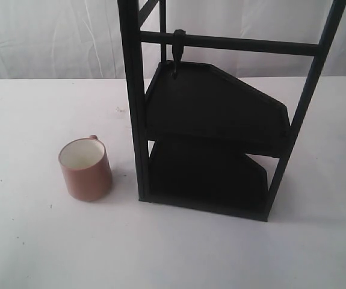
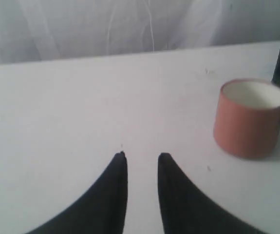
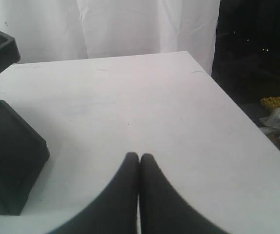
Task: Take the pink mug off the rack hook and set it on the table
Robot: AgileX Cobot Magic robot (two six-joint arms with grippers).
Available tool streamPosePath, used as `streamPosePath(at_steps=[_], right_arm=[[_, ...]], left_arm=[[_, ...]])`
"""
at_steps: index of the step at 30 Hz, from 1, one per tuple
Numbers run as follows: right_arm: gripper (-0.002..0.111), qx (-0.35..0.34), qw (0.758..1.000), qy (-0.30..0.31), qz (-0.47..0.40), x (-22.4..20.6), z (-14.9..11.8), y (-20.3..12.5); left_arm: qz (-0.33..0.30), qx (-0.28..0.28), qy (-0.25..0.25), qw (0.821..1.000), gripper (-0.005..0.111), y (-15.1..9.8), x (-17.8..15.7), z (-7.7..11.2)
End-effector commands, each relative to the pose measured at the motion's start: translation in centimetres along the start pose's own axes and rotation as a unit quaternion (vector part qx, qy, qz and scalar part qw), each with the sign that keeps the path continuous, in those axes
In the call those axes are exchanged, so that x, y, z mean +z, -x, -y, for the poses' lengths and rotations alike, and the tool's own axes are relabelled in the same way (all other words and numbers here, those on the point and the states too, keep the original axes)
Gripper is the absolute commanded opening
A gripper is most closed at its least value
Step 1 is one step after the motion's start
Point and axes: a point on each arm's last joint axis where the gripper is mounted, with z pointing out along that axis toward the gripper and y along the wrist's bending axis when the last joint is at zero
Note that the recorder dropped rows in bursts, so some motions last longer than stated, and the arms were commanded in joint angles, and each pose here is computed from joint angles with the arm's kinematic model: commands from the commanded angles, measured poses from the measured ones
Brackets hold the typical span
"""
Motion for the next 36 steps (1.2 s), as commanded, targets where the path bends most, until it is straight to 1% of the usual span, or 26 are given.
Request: streamPosePath(at_steps=[1, 3, 12, 14, 15, 16, 17, 18, 19, 20, 21, 22, 23, 25, 28, 31, 33, 34, 36], right_arm=[[0.000, 0.002, 1.000, 0.003, 0.005, 0.0, 0.0, 0.1], [0.000, 0.002, 1.000, 0.003, 0.005, 0.0, 0.0, 0.1], [0.000, 0.002, 1.000, 0.003, 0.005, 0.0, 0.0, 0.1], [0.000, 0.002, 1.000, 0.003, 0.005, 0.0, 0.0, 0.0], [0.000, 0.002, 1.000, 0.003, 0.005, 0.0, 0.0, 0.0], [0.000, 0.002, 1.000, 0.003, 0.005, 0.0, 0.0, 0.0], [0.000, 0.002, 1.000, 0.003, 0.005, 0.0, 0.0, 0.0], [0.000, 0.002, 1.000, 0.003, 0.005, 0.0, 0.0, 0.0], [0.000, 0.002, 1.000, 0.003, 0.005, 0.0, 0.0, 0.0], [0.000, 0.002, 1.000, 0.003, 0.005, 0.0, 0.0, 0.0], [0.000, 0.002, 1.000, 0.003, 0.005, 0.0, 0.0, 0.0], [0.000, 0.002, 1.000, 0.003, 0.005, 0.0, 0.0, 0.0], [0.000, 0.002, 1.000, 0.003, 0.005, 0.0, 0.0, 0.0], [0.000, 0.002, 1.000, 0.003, 0.005, 0.0, 0.0, 0.0], [0.000, 0.002, 1.000, 0.003, 0.005, 0.0, 0.0, 0.0], [0.000, 0.002, 1.000, 0.003, 0.005, 0.0, 0.0, 0.0], [0.000, 0.002, 1.000, 0.003, 0.005, 0.0, 0.0, 0.0], [0.000, 0.002, 1.000, 0.003, 0.005, 0.0, 0.0, 0.0], [0.000, 0.002, 1.000, 0.003, 0.005, 0.0, 0.0, 0.0]], left_arm=[[-0.077, -0.002, 0.018, 0.997, 0.033, -1.6, -0.1, -0.3], [-0.091, -0.002, 0.021, 0.996, 0.034, -1.8, -0.1, -0.4], [-0.092, -0.002, 0.021, 0.996, 0.034, -1.8, -0.2, -0.4], [-0.088, -0.007, 0.019, 0.996, 0.034, -1.8, -0.1, -0.3], [-0.089, -0.018, 0.015, 0.996, 0.034, -1.8, -0.1, -0.2], [-0.088, -0.088, -0.010, 0.992, 0.034, -1.7, -0.1, 0.3], [-0.081, -0.171, -0.037, 0.981, 0.034, -1.5, -0.1, 0.9], [-0.078, -0.204, -0.044, 0.975, 0.034, -1.4, -0.1, 1.1], [-0.069, -0.225, -0.041, 0.971, 0.034, -1.2, -0.1, 1.1], [-0.065, -0.214, -0.033, 0.974, 0.034, -1.2, -0.1, 1.0], [-0.063, -0.179, -0.016, 0.982, 0.034, -1.3, -0.1, 0.7], [-0.062, -0.157, -0.007, 0.986, 0.034, -1.3, -0.1, 0.5], [-0.060, -0.124, 0.003, 0.990, 0.034, -1.3, -0.1, 0.3], [-0.052, -0.107, 0.007, 0.993, 0.034, -1.1, 0.0, 0.2], [-0.029, -0.104, 0.005, 0.994, 0.034, -0.7, 0.0, 0.1], [-0.024, -0.066, 0.008, 0.998, 0.033, -0.6, 0.0, 0.1], [-0.034, -0.035, 0.009, 0.999, 0.030, -0.8, 0.0, 0.0], [-0.037, -0.019, 0.007, 0.999, 0.026, -0.8, 0.0, 0.1], [-0.038, -0.024, 0.005, 0.999, 0.016, -0.9, 0.0, 0.1]])
